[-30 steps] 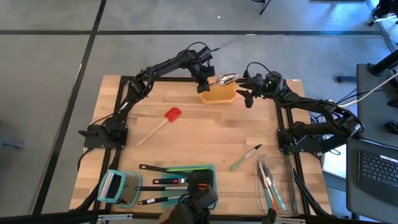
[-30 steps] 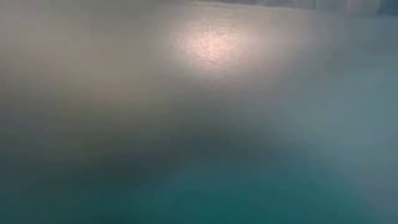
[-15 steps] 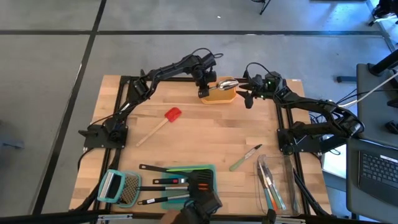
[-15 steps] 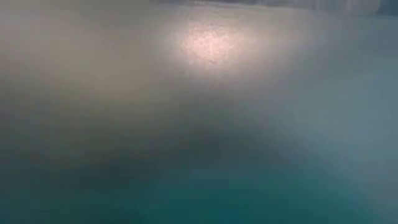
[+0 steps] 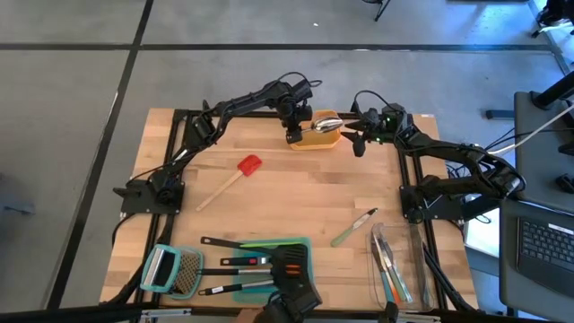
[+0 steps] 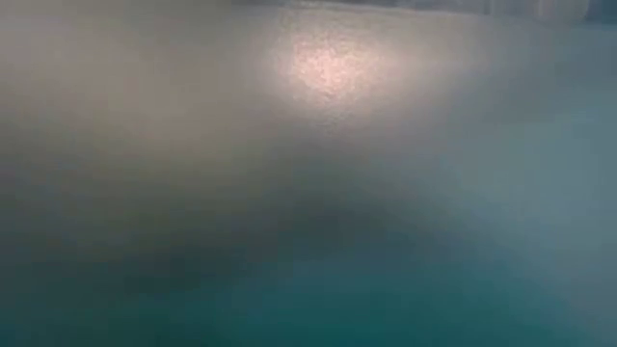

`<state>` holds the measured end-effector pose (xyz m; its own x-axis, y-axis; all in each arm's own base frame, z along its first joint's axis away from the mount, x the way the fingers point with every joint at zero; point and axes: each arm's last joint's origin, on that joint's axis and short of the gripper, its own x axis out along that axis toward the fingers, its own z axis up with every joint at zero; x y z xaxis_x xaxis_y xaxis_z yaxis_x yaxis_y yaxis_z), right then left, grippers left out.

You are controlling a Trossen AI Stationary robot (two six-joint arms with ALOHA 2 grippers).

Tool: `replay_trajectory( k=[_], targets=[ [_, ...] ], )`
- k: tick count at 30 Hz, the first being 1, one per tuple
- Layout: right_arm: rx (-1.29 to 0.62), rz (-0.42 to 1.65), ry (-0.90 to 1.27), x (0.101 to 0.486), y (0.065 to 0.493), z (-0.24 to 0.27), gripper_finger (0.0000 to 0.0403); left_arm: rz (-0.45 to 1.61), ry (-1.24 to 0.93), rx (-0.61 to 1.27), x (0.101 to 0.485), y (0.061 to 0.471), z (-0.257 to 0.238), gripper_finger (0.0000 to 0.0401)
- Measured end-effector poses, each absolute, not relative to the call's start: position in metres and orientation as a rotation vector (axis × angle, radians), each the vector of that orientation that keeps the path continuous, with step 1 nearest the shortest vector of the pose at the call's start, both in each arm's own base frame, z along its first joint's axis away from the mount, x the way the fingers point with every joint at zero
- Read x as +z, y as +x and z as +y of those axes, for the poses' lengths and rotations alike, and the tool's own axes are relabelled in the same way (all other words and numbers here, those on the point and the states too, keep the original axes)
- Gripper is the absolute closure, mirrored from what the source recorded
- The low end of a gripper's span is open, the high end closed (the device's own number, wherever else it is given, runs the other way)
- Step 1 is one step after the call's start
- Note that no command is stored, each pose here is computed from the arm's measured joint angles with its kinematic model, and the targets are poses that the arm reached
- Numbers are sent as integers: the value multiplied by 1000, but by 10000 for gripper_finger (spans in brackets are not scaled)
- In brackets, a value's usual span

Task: Pick & Place Kitchen Items
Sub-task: Put the ice scoop into the yellow bin

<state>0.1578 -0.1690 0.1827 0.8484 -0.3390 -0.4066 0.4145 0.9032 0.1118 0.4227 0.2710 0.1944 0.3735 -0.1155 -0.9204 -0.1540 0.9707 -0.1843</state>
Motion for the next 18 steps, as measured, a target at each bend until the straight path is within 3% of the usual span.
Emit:
replay_trajectory(
  k=[18],
  targets=[
    [-401, 388, 207, 183, 158, -169, 221, 1274, -285, 48, 193, 423, 258, 332]
  ],
)
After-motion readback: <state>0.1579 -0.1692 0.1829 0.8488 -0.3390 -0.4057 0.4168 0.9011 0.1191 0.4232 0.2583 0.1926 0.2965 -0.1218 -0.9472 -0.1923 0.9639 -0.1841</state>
